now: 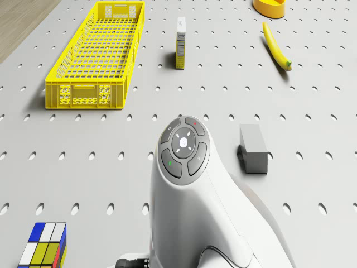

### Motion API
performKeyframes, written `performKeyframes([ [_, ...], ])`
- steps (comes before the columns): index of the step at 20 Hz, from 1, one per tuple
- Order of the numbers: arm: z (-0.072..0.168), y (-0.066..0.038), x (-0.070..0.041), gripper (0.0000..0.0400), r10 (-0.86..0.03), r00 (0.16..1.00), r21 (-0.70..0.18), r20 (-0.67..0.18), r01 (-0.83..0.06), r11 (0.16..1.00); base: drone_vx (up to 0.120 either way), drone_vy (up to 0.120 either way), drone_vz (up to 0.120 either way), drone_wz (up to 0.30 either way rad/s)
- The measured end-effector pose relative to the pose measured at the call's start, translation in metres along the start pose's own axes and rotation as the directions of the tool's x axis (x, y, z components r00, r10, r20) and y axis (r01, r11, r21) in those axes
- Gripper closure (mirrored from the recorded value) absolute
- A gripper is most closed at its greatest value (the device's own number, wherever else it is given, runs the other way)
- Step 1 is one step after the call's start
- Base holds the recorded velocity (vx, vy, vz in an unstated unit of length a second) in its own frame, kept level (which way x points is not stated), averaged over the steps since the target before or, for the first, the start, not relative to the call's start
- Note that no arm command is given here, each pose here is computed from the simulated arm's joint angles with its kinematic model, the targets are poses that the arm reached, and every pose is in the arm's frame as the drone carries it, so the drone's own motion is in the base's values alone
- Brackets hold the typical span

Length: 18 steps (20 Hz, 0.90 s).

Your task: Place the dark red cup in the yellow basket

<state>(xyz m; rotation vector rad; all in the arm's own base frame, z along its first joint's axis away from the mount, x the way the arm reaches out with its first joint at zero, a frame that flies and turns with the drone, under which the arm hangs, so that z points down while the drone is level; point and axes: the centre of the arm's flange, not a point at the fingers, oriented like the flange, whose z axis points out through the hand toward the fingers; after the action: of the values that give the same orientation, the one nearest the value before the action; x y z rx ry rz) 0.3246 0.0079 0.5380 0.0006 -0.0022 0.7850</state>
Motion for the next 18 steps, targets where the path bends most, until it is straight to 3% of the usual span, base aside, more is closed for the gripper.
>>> performKeyframes([
  [4,0.0017,-0.0001,0.0001,0.0,0.0,1.0,0.0,0.0,0.0,1.0,0.0,0.0,0.0,0.0],
  [5,0.0019,-0.0001,0.0001,0.0066,0.0,1.0,0.0,0.0,0.0,1.0,0.0,0.0,0.0,0.0],
  [7,0.0023,-0.0001,0.0001,0.0158,0.0,1.0,0.0,0.0,0.0,1.0,0.0,0.0,0.0,0.0],
  [10,0.0025,-0.0001,0.0002,0.0233,0.0,1.0,0.0,0.0,0.0,1.0,0.0,0.0,0.0,0.0],
  [14,0.0027,-0.0001,0.0002,0.0275,0.0,1.0,0.0,0.0,0.0,1.0,0.0,0.0,0.0,0.0],
  [18,0.0028,0.0,0.0003,0.0281,-0.011,1.0,-0.001,-0.001,0.011,1.0,0.0,0.0,0.0,0.0],
])
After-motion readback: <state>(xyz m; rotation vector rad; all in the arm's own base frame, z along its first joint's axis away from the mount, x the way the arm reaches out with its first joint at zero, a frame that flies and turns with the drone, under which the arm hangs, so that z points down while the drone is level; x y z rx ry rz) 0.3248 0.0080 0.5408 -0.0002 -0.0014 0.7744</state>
